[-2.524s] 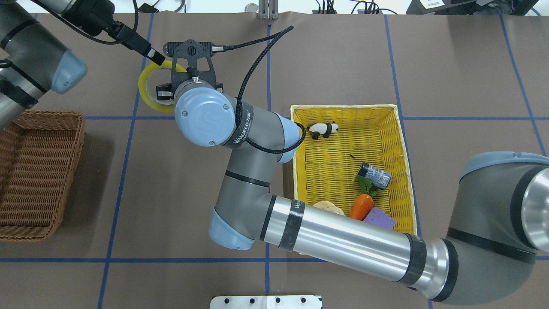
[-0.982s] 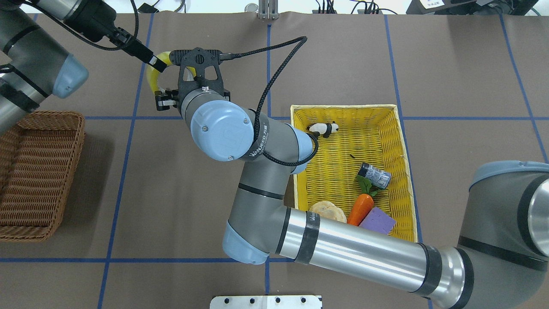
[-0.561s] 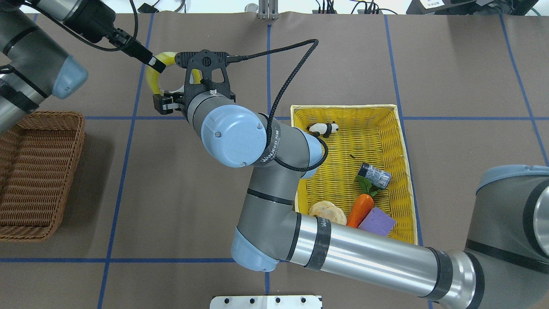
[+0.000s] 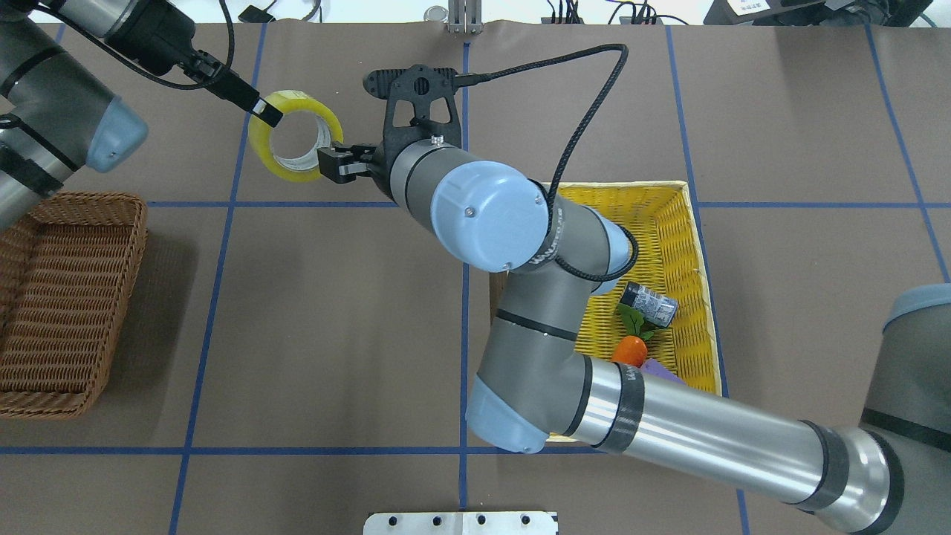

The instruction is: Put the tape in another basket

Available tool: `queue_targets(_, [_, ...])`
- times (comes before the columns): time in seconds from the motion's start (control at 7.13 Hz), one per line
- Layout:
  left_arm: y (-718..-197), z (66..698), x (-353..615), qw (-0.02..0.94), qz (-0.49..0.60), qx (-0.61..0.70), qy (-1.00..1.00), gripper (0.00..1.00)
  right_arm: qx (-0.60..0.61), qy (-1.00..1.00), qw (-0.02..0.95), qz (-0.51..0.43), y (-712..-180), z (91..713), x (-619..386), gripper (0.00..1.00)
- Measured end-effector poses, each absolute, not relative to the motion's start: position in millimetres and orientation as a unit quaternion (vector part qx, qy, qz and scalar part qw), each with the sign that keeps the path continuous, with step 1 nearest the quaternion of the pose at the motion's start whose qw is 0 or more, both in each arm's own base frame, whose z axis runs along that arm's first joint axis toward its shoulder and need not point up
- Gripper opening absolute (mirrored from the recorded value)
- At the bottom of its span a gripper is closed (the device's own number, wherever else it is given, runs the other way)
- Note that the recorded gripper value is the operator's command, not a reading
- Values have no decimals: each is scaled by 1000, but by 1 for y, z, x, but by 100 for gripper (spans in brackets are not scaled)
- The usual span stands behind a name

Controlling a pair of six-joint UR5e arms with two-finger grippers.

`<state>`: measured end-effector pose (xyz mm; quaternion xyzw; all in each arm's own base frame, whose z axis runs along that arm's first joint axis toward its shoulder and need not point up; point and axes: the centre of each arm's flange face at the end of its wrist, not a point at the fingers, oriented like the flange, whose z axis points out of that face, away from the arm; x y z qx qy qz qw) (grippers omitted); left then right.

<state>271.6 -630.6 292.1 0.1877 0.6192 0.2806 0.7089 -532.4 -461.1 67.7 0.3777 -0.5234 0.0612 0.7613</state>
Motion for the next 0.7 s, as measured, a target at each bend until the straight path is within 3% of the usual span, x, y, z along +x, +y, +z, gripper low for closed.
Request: queue_targets(0.7, [-621, 345, 193, 736, 175, 136, 640, 0, 240, -415, 877, 38, -610, 196, -370, 100])
